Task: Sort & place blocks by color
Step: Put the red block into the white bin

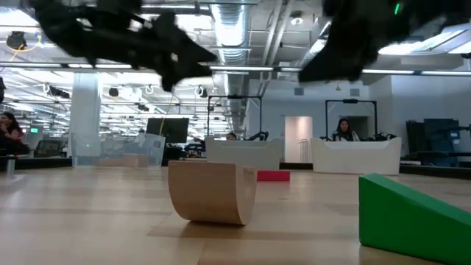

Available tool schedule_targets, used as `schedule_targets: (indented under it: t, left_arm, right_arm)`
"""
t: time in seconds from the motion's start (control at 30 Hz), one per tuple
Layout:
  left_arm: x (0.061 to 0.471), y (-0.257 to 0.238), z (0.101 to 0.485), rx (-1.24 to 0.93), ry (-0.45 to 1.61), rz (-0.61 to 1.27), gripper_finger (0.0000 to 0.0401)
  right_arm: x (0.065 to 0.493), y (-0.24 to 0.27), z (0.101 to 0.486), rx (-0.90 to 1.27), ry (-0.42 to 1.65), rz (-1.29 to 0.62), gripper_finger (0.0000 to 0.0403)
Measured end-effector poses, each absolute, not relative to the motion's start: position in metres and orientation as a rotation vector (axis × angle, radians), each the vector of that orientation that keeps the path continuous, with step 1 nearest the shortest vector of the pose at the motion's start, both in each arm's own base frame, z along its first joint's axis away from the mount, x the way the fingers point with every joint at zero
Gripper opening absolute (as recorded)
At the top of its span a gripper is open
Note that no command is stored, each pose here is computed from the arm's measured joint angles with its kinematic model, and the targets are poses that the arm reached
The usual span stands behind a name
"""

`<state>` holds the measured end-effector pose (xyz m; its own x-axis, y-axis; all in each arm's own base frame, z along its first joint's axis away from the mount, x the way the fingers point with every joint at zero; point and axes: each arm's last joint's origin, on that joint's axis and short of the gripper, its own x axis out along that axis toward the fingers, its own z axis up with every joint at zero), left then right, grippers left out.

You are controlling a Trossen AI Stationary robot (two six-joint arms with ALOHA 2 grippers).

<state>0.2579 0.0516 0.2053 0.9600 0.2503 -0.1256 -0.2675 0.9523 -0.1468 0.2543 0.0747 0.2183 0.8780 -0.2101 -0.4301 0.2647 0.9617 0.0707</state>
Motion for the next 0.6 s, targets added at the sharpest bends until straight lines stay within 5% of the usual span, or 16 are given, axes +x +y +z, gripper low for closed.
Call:
schedule_targets:
  t: [0.2, 0.6]
  left_arm:
    - [0.218, 0.011, 0.195, -0.206, -0.052, 0.230, 0.0237]
    - [0.199, -0.002, 0.194, -0.175, -0.062, 0.216, 0.0236]
  right_arm:
    - [0.278, 0.047, 0.182, 0.145, 0.496, -0.362, 0.0168]
    - [0.311, 0.000, 0.126, 0.128, 0.610, -0.093, 0.0246]
